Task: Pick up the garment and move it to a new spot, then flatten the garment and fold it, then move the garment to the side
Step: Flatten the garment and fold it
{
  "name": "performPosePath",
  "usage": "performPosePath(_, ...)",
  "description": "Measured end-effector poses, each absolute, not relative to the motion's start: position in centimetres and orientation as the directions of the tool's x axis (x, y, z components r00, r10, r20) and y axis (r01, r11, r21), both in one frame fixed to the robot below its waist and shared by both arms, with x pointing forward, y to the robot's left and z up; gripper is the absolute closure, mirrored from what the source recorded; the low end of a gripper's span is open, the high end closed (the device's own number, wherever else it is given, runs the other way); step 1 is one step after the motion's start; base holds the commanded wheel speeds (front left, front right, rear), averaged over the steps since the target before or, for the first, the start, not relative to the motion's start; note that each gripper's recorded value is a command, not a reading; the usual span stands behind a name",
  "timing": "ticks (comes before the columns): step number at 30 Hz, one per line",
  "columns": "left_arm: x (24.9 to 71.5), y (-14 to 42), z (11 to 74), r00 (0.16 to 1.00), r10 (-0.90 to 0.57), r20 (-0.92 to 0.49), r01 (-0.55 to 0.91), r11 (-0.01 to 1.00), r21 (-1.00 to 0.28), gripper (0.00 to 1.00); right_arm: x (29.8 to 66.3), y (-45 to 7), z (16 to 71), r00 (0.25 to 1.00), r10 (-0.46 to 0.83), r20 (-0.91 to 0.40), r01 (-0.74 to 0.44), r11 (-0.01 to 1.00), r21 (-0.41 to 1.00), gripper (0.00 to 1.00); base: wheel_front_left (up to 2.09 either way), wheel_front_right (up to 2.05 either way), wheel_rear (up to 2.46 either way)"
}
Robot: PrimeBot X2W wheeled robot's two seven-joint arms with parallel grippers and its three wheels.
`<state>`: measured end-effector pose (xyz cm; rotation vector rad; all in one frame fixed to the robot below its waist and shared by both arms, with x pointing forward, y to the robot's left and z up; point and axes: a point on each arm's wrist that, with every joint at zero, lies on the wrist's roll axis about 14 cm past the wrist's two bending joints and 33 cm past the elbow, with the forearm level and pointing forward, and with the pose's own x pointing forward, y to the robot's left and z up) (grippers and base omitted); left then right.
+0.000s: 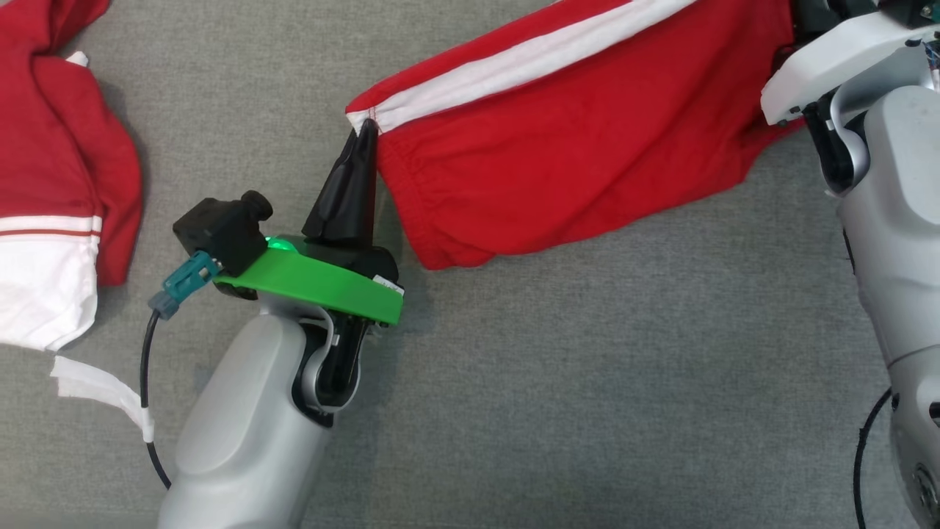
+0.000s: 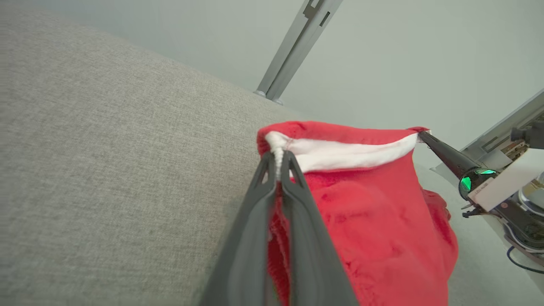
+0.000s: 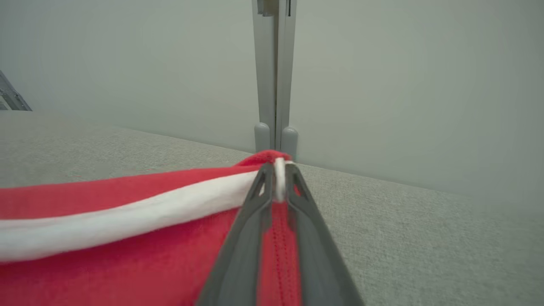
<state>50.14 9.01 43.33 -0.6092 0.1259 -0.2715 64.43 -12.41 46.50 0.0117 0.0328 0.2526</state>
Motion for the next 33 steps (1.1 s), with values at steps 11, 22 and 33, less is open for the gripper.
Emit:
performPosePath(11,48.7,10.8,42.5,0.971,-0.228,-0.071,0.150,0.814,-0.562,0.00,61.7,-13.9,42.5,0.962,0.238,-0.136,-0.241,0.970,-0.010,0.00,0.00,0.00,0.00)
performPosePath(22,47.4,11.9,42.8,0.977,-0.195,-0.082,0.123,0.839,-0.531,0.00,58.1,-13.6,38.5,0.920,0.227,-0.320,-0.210,0.974,0.088,1.00,0.00,0.00,0.00)
performPosePath(33,43.7,12.6,43.0,0.979,-0.170,-0.109,0.092,0.856,-0.509,0.00,52.0,-19.7,39.3,0.954,0.063,-0.294,-0.001,0.978,0.206,1.00,0.00,0.00,0.00)
